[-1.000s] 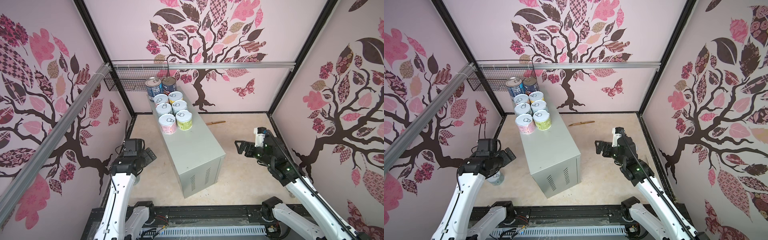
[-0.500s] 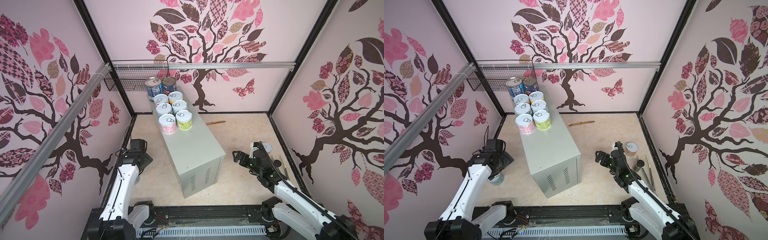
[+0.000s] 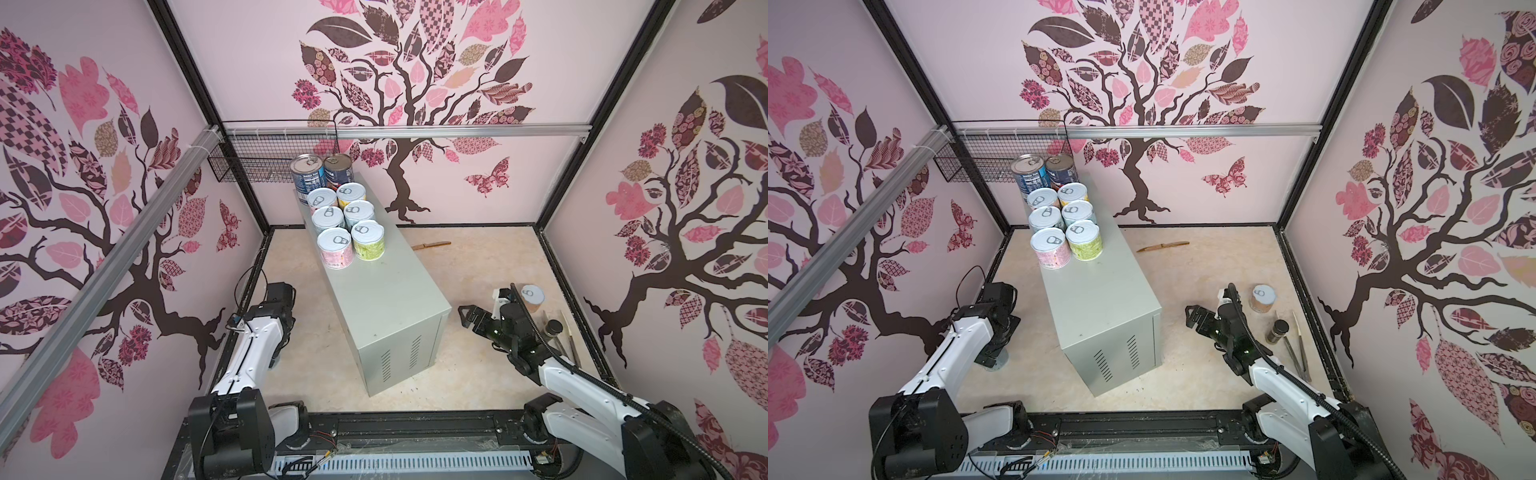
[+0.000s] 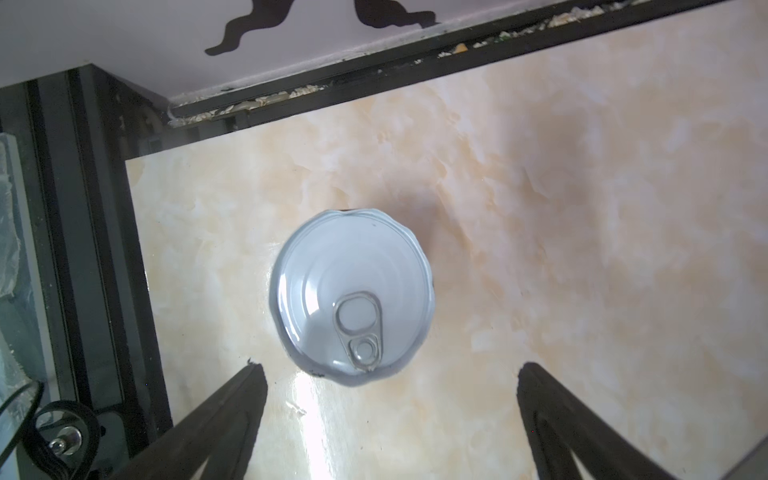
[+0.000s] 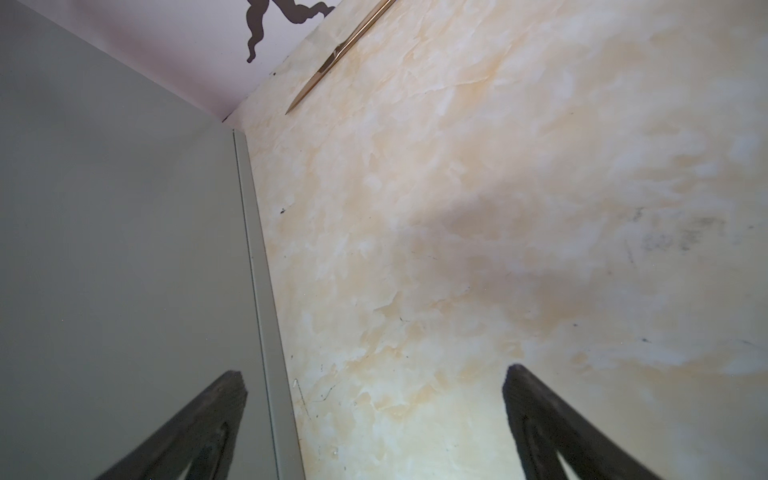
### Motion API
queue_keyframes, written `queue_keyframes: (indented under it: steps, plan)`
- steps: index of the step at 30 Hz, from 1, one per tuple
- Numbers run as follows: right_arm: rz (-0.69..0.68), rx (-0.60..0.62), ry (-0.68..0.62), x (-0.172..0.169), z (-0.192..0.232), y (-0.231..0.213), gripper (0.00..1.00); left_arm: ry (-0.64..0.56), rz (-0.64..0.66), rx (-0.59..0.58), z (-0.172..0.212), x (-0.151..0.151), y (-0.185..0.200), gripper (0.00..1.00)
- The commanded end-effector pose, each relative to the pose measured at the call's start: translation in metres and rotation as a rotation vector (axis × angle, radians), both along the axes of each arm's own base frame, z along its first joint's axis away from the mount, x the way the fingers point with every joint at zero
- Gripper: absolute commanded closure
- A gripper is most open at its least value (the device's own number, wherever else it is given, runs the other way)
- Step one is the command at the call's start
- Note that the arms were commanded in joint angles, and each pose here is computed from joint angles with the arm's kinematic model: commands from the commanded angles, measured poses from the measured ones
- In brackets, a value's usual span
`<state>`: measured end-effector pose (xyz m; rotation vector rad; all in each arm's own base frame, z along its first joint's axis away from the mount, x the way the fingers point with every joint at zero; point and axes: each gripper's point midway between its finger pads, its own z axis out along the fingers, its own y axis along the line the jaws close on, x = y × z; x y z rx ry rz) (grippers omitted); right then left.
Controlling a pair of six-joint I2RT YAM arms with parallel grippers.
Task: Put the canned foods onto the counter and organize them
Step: 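Lower the left gripper onto the white-lidded floor can and close it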
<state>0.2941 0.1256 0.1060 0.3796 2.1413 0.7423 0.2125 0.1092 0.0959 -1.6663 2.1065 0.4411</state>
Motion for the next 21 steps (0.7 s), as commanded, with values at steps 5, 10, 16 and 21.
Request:
queue_keyframes:
  steps: [5, 10, 16, 21]
  plan:
    - [0.04, 0.057, 0.0, 0.003, 0.0, 0.012, 0.0, -0.02, 0.164, 0.029, -0.014, -0.013, 0.019, 0.02]
    - [0.051, 0.058, 0.006, 0.002, -0.001, 0.015, 0.0, -0.028, 0.184, 0.02, -0.021, -0.013, 0.023, 0.02]
    - [0.055, 0.054, 0.013, 0.001, -0.004, 0.016, 0.0, -0.01, 0.21, -0.014, -0.035, -0.011, 0.026, 0.02]
    - [0.06, 0.053, 0.015, 0.002, -0.005, 0.018, 0.0, -0.002, 0.247, -0.066, -0.05, -0.013, 0.029, 0.02]
